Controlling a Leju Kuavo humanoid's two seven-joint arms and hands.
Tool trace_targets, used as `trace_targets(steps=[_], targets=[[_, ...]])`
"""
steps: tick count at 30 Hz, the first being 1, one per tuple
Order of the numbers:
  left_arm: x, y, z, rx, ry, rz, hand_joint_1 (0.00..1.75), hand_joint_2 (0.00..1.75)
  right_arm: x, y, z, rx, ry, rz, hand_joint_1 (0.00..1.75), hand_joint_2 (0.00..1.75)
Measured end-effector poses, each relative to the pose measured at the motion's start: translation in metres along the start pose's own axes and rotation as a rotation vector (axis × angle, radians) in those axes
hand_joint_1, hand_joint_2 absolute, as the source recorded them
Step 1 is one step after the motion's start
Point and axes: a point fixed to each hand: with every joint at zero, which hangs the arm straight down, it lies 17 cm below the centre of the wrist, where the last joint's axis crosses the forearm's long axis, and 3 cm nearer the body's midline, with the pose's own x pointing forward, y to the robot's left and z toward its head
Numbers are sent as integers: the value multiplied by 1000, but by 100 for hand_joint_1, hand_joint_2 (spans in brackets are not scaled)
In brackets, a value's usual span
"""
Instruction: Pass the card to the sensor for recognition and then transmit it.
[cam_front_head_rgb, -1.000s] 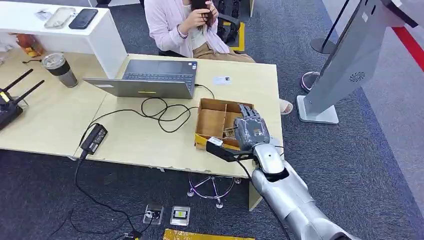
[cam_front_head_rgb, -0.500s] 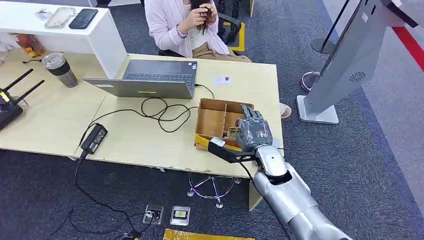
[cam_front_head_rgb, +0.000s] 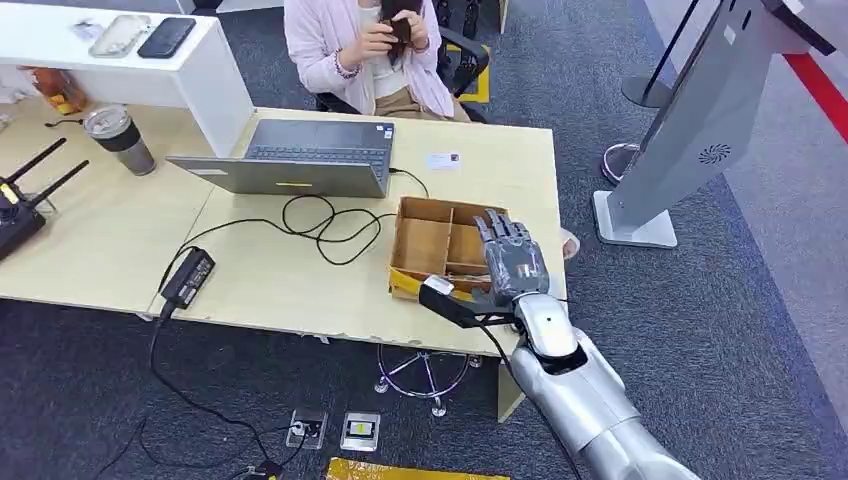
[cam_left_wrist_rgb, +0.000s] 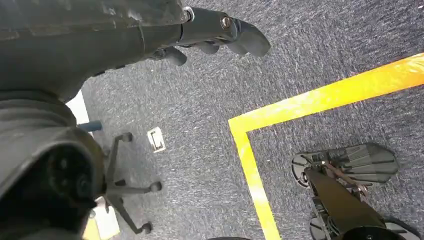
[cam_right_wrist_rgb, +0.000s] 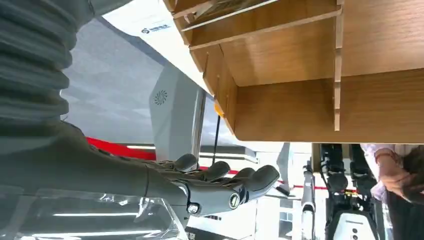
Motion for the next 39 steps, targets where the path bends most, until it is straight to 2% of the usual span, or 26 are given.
trace_targets(steps=[27, 39], targets=[[8, 1, 1, 0, -9, -25, 0, 0, -8, 10, 6, 7, 15, -25, 0, 175], [14, 0, 1, -9, -15, -40, 0, 0, 1, 15, 7, 20, 2, -34, 0, 175]])
